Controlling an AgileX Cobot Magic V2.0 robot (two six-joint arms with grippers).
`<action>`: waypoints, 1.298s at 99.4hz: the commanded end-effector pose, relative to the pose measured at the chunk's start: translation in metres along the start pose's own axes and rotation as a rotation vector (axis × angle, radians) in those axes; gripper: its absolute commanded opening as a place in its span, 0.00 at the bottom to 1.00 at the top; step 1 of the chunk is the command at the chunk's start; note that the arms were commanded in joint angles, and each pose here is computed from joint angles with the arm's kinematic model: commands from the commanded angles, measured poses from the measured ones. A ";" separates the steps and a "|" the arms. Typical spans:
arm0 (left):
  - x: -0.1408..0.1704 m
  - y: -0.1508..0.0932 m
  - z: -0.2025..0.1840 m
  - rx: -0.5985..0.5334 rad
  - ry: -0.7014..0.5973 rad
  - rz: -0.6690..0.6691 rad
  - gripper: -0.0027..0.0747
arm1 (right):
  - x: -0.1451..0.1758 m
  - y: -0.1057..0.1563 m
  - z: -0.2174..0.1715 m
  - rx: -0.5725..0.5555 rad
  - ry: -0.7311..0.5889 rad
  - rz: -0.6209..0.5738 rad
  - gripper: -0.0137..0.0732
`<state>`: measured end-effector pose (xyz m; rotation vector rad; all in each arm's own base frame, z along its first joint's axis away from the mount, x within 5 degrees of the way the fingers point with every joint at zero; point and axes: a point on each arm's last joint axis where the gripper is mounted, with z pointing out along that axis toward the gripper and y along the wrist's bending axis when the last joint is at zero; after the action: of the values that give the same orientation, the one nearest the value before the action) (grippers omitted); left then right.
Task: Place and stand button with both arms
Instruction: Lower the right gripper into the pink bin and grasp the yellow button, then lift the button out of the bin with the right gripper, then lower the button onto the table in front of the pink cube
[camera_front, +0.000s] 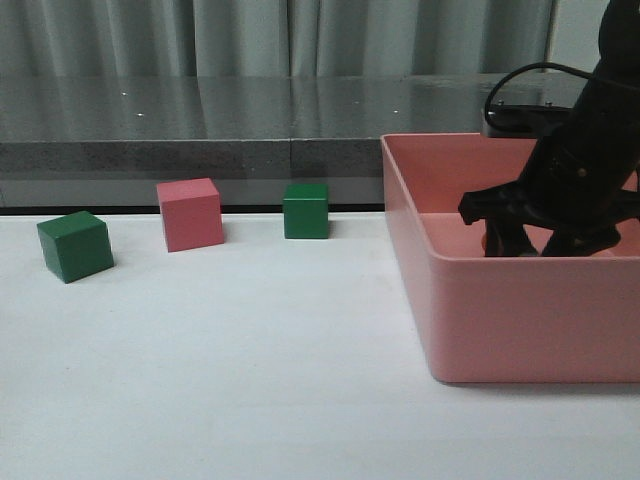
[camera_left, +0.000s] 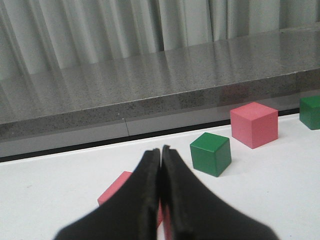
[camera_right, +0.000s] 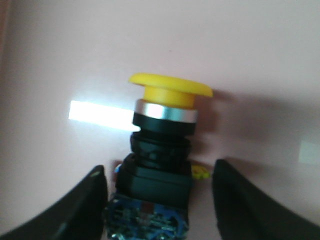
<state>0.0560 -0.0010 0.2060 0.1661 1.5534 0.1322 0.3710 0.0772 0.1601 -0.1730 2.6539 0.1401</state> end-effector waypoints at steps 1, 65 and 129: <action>0.006 -0.002 -0.001 -0.006 -0.068 -0.007 0.01 | -0.020 0.002 -0.023 -0.006 -0.103 -0.013 0.40; 0.006 -0.002 -0.001 -0.006 -0.068 -0.007 0.01 | -0.072 0.139 -0.162 -0.242 -0.363 -0.742 0.25; 0.006 -0.002 -0.001 -0.006 -0.068 -0.007 0.01 | -0.028 0.242 -0.028 -0.390 -0.122 -1.238 0.31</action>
<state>0.0560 -0.0010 0.2060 0.1661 1.5534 0.1322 0.3464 0.3124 0.1770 -1.8147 2.0147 0.2236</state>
